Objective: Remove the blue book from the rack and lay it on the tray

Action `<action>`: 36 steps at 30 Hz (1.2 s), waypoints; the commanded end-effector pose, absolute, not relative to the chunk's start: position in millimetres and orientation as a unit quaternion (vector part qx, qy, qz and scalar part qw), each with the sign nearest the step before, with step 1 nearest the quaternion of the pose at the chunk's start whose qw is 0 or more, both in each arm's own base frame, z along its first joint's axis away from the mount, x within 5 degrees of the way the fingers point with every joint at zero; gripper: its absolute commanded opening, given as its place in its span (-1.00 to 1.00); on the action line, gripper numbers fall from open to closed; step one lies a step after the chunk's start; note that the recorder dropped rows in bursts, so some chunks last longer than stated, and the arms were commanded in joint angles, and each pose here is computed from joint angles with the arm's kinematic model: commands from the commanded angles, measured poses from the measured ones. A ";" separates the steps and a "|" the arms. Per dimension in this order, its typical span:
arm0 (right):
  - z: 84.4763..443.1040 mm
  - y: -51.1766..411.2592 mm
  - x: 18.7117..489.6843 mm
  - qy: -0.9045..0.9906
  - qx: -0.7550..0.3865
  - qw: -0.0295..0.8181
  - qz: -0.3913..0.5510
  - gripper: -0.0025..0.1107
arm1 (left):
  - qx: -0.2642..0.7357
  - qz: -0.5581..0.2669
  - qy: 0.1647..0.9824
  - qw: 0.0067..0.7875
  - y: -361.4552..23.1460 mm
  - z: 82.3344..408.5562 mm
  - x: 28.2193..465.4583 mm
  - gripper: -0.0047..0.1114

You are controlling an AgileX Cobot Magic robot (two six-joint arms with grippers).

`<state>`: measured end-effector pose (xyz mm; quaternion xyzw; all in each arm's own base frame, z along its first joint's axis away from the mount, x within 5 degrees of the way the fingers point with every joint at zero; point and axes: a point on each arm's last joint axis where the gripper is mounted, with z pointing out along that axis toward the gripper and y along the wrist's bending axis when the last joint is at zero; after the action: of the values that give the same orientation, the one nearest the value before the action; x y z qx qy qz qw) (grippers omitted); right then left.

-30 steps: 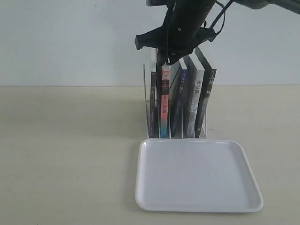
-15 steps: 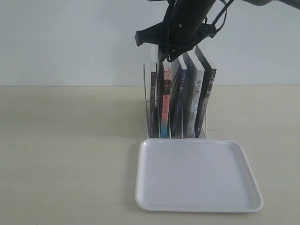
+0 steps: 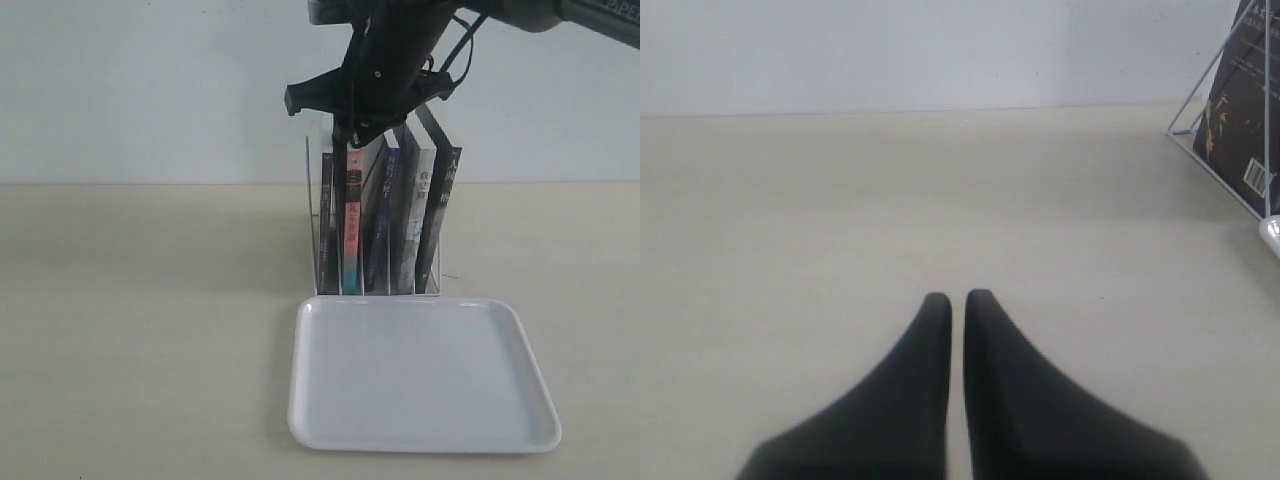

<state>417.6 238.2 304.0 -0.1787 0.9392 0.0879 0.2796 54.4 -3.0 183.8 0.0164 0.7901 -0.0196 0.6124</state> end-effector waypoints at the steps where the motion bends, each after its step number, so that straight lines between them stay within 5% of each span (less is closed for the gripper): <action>1: 292.8 238.2 419.6 0.945 -0.180 0.261 0.079 -0.48 | 0.018 -0.016 0.785 0.619 -2.8 184.2 54.5 -0.85; 3: 292.5 238.4 418.9 0.946 -0.179 0.257 0.081 -0.53 | 0.018 -0.016 0.785 0.619 -2.8 184.2 54.5 -0.85; 7: 291.8 237.7 417.8 0.948 -0.179 0.250 0.079 -0.96 | 0.018 -0.016 0.785 0.619 -2.8 184.2 54.5 -0.85; 18: 293.6 237.6 416.9 0.948 -0.178 0.250 0.081 -0.96 | 0.018 -0.016 0.785 0.619 -2.8 184.2 54.5 -0.85; 28: 367.5 226.4 398.2 0.907 -0.171 0.366 0.118 -0.96 | 0.018 -0.016 0.785 0.619 -2.8 184.2 54.5 -0.85; 36: 373.9 221.7 395.9 0.905 -0.172 0.374 0.102 -0.96 | 0.018 -0.016 0.785 0.619 -2.8 184.2 54.5 -0.85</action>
<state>396.2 224.2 362.8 -0.1715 0.9165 0.1028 0.3466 54.4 -3.0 183.8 0.0164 0.7901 -0.0196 0.6124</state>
